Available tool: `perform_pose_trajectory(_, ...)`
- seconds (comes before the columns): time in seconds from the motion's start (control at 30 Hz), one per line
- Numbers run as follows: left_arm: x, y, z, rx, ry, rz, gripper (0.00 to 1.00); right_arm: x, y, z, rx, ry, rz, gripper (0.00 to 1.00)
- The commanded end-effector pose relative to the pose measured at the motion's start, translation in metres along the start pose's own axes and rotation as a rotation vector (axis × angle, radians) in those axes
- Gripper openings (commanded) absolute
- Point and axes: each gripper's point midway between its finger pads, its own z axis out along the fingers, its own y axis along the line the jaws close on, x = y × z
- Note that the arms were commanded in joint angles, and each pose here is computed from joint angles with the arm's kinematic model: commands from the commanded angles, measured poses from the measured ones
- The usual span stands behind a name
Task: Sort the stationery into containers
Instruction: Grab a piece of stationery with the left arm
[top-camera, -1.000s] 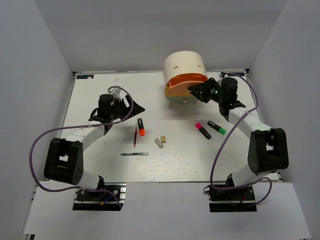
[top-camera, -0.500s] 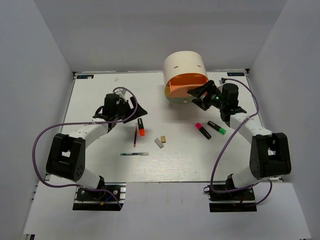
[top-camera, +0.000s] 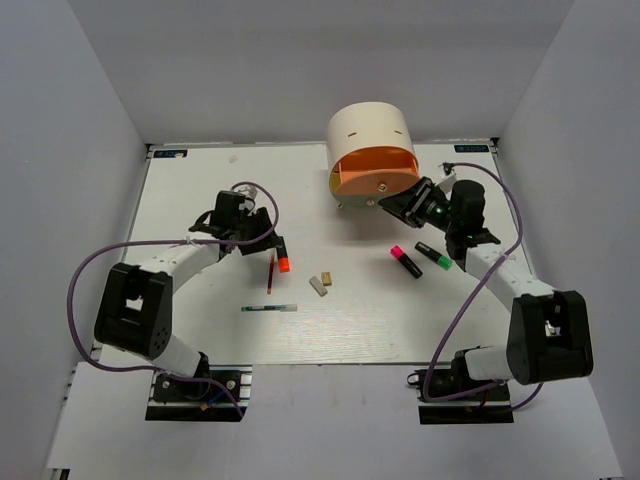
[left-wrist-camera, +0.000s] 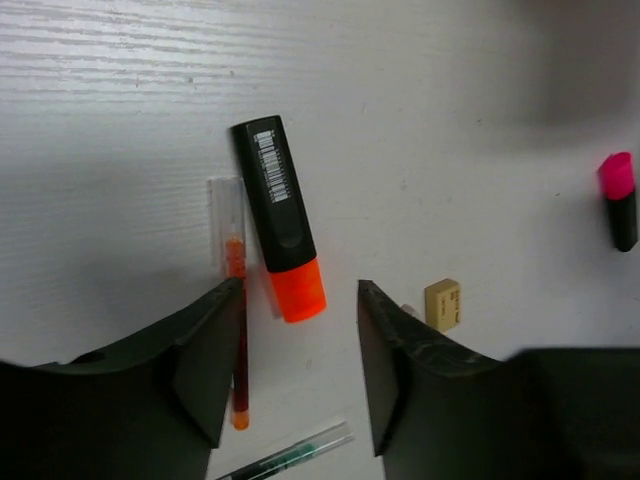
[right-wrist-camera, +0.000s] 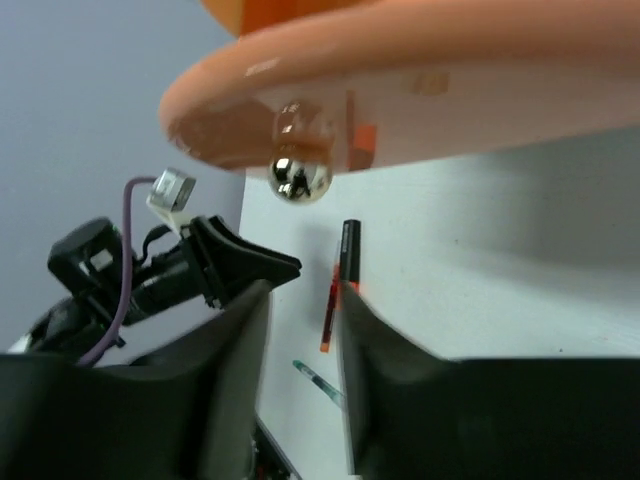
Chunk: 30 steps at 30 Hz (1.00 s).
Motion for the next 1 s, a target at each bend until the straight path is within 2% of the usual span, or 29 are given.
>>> perform_pose_trajectory(0.0, -0.01, -0.004, 0.003, -0.03, 0.0, 0.042, 0.58, 0.003, 0.015, -0.014, -0.072, -0.009, -0.174, 0.34)
perform_pose_trajectory(0.03, -0.009, -0.008, 0.006, -0.025, 0.007, 0.05, 0.56, 0.002, 0.016, -0.015, -0.074, -0.012, -0.177, 0.34)
perform_pose_trajectory(0.07, -0.019, -0.011, 0.008, -0.026, -0.01, 0.054, 0.54, 0.006, 0.012, -0.017, -0.065, -0.001, -0.216, 0.27)
perform_pose_trajectory(0.13, -0.015, -0.014, 0.015, -0.046, 0.026, 0.051, 0.49, 0.008, 0.014, -0.021, -0.068, 0.004, -0.243, 0.22)
perform_pose_trajectory(0.23, -0.013, -0.007, 0.028, -0.115, 0.087, 0.046, 0.45, 0.01, 0.012, -0.025, -0.067, 0.008, -0.344, 0.22)
perform_pose_trajectory(0.3, -0.005, -0.004, 0.035, -0.166, 0.134, 0.055, 0.45, 0.01, 0.012, -0.027, -0.063, 0.009, -0.38, 0.3)
perform_pose_trajectory(0.33, -0.004, -0.001, 0.035, -0.188, 0.14, 0.045, 0.45, 0.011, 0.007, -0.028, -0.058, 0.016, -0.448, 0.33)
perform_pose_trajectory(0.47, 0.002, -0.001, 0.038, -0.239, 0.156, 0.053, 0.51, 0.008, -0.004, -0.032, -0.016, 0.018, -0.586, 0.56)
perform_pose_trajectory(0.53, 0.005, 0.004, 0.039, -0.26, 0.165, 0.053, 0.51, 0.004, -0.01, -0.034, 0.005, 0.014, -0.687, 0.61)
perform_pose_trajectory(0.6, 0.006, 0.002, 0.042, -0.265, 0.164, 0.052, 0.51, 0.002, -0.016, -0.036, 0.032, 0.017, -0.716, 0.64)
perform_pose_trajectory(0.63, 0.006, -0.001, 0.046, -0.261, 0.169, 0.059, 0.51, 0.0, -0.02, -0.036, 0.04, 0.025, -0.761, 0.64)
perform_pose_trajectory(0.87, 0.023, 0.012, 0.061, -0.365, 0.234, 0.067, 0.51, -0.007, -0.023, -0.039, 0.081, 0.011, -0.815, 0.63)
perform_pose_trajectory(0.9, 0.021, 0.012, 0.062, -0.377, 0.23, 0.061, 0.51, -0.01, -0.023, -0.04, 0.092, 0.002, -0.829, 0.66)
perform_pose_trajectory(0.93, 0.02, 0.009, 0.065, -0.38, 0.224, 0.07, 0.51, -0.012, -0.028, -0.042, 0.119, -0.004, -0.833, 0.79)
perform_pose_trajectory(0.97, 0.023, 0.016, 0.064, -0.411, 0.234, 0.074, 0.51, -0.014, -0.029, -0.042, 0.131, -0.012, -0.831, 0.87)
